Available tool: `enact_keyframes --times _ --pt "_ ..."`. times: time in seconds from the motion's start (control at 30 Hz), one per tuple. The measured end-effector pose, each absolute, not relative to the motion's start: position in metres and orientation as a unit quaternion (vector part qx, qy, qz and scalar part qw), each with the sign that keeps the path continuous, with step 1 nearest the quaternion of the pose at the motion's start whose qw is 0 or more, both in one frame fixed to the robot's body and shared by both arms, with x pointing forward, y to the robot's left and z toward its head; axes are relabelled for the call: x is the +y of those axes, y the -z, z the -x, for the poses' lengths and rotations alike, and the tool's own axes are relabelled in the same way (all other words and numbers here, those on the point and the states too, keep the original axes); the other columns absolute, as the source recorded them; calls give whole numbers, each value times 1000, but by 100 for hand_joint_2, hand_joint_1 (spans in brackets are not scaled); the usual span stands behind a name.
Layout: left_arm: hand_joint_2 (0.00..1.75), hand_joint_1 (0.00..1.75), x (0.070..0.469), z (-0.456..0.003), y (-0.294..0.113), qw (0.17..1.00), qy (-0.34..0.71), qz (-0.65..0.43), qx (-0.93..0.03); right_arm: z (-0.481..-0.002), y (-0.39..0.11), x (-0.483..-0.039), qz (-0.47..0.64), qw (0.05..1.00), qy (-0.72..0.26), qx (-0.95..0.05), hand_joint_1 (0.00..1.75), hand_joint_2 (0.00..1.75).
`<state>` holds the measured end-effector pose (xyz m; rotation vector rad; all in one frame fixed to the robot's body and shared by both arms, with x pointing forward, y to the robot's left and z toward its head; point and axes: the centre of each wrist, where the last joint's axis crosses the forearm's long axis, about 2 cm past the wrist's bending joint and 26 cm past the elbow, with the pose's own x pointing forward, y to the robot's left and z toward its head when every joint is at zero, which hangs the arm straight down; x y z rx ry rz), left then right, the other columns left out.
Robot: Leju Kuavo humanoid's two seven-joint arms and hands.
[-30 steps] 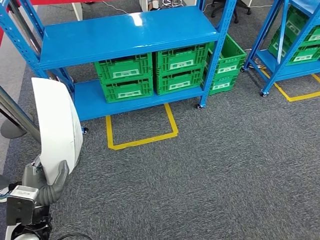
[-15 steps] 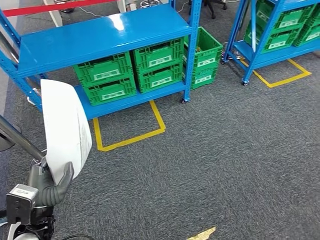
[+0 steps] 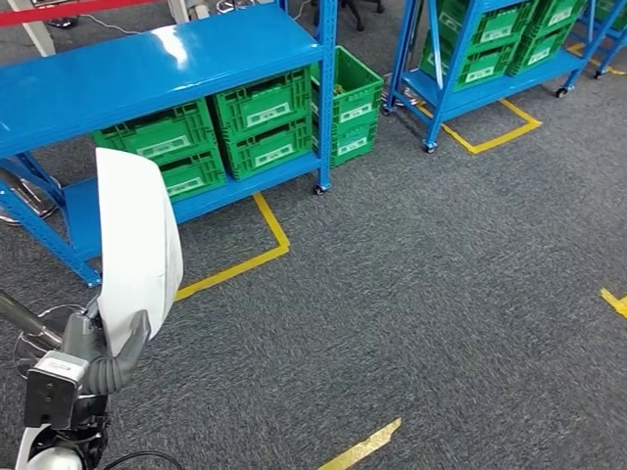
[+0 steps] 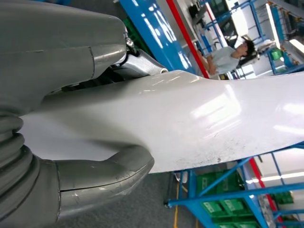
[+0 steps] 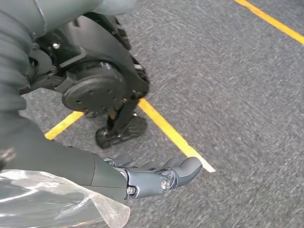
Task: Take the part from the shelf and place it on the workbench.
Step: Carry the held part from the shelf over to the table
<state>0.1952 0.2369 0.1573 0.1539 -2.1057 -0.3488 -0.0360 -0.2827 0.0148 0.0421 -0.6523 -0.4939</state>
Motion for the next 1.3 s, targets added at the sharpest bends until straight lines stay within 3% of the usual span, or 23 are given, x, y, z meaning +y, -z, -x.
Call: enact_keyframes --times 1.3 --pt "175 175 217 -199 -149 491 178 -22 -853 68 -23 -287 -5 925 271 -268 0 175"
